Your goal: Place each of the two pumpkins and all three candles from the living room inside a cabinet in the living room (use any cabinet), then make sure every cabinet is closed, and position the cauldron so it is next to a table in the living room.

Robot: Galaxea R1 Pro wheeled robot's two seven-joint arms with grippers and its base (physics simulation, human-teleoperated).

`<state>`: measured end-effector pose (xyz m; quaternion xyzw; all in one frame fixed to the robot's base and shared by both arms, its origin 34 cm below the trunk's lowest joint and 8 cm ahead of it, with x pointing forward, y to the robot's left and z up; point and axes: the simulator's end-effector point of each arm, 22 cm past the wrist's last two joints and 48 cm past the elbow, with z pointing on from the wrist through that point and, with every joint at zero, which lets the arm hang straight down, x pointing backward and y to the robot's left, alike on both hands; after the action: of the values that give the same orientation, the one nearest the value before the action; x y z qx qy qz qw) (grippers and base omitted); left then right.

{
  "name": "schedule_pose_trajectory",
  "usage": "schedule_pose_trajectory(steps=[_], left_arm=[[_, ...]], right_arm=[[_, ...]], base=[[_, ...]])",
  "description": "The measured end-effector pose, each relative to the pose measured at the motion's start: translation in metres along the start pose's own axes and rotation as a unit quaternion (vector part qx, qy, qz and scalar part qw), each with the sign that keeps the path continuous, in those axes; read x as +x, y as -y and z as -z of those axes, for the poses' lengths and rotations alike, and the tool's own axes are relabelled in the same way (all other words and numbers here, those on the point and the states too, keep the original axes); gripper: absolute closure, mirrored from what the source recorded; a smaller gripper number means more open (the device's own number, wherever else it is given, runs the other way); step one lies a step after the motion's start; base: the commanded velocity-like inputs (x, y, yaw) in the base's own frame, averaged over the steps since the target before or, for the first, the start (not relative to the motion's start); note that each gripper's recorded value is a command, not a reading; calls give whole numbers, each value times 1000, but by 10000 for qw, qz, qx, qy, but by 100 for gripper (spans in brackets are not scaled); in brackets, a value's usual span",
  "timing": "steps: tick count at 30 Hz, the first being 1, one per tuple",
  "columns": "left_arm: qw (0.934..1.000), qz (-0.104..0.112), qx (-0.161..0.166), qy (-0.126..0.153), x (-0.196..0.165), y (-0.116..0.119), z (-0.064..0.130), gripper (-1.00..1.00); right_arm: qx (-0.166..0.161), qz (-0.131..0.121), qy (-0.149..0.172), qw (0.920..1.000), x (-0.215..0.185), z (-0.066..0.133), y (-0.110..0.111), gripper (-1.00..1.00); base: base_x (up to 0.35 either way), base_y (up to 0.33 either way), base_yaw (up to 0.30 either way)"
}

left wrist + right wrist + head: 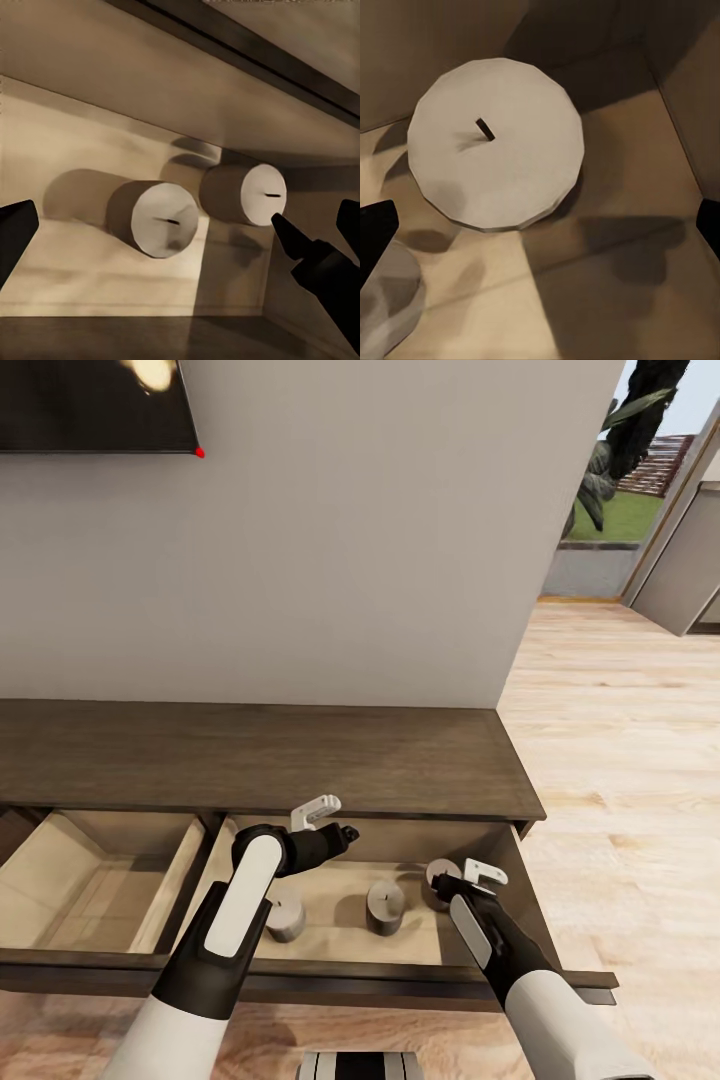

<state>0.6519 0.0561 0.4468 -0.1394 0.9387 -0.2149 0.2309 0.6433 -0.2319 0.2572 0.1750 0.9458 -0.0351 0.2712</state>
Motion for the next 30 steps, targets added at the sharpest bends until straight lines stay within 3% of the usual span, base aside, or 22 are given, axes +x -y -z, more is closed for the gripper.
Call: schedule_pose_trajectory(steps=[6, 30], left_arm=[[10000, -10, 21, 78, -5, 3, 8, -100], [9988, -203, 156, 409, -27, 26, 53, -100]], right_arm=[[-26, 4, 38, 10000, -6, 6, -2, -100], [-207, 308, -349, 9987, -22, 48, -15, -100]], base=[[0, 0, 0], [-27, 0, 0]])
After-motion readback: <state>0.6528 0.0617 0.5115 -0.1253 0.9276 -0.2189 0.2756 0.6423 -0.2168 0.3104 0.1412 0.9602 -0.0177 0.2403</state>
